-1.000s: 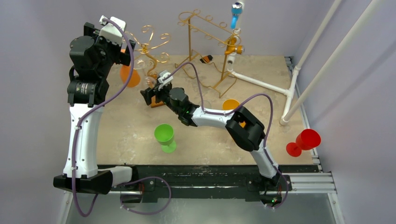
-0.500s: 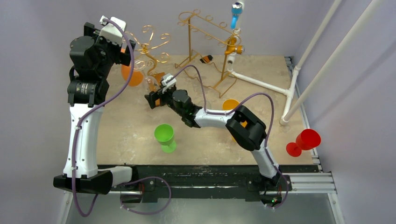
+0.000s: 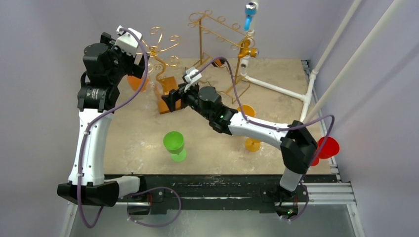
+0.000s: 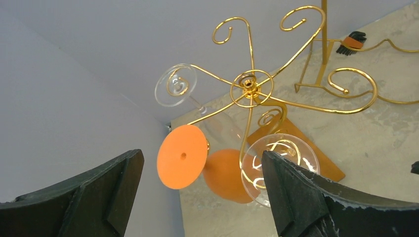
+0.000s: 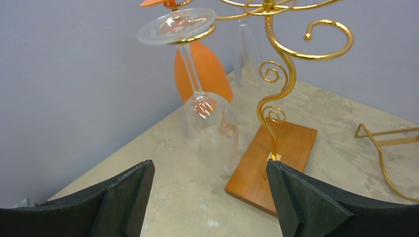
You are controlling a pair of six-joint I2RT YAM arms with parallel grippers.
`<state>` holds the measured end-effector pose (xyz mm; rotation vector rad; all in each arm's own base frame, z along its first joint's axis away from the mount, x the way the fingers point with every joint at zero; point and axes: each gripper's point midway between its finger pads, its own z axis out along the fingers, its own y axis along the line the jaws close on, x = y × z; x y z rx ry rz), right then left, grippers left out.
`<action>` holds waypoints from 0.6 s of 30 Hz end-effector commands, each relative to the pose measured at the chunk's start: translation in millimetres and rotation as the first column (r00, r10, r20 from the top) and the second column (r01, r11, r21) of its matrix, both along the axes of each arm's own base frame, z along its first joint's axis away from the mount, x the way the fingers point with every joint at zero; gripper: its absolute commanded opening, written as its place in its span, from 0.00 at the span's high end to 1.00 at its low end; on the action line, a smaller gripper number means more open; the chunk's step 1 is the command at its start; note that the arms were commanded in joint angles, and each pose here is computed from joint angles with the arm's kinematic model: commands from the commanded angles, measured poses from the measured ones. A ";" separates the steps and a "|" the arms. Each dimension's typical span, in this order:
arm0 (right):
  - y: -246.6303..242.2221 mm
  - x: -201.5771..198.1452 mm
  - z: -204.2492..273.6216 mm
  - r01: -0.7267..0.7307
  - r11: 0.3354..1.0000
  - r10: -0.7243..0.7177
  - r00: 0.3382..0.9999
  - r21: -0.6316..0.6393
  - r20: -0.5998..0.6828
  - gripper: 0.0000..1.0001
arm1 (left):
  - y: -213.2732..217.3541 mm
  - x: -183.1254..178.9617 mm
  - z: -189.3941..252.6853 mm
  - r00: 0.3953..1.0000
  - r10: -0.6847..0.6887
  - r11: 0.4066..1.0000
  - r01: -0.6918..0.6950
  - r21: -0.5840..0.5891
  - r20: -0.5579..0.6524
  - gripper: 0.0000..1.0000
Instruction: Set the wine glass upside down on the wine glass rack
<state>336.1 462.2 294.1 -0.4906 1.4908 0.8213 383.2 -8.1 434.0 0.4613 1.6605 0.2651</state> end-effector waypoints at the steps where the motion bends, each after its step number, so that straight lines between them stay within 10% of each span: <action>1: -28.0 -6.0 7.9 0.047 0.988 -0.064 0.991 -0.146 -0.114 0.08 | -11.4 -11.0 0.6 0.998 -0.067 0.997 0.067 -0.026 0.000 0.01; 7: -72.3 19.5 46.2 0.139 0.976 -0.170 0.967 -0.164 -0.189 0.28 | -25.2 -10.2 -15.7 0.988 -0.142 0.989 0.139 -0.049 -0.060 0.01; 18: -99.0 59.8 102.2 0.202 0.965 -0.237 0.944 -0.167 -0.230 0.30 | -56.9 12.2 -8.4 0.960 -0.252 0.956 0.227 -0.183 -0.123 0.12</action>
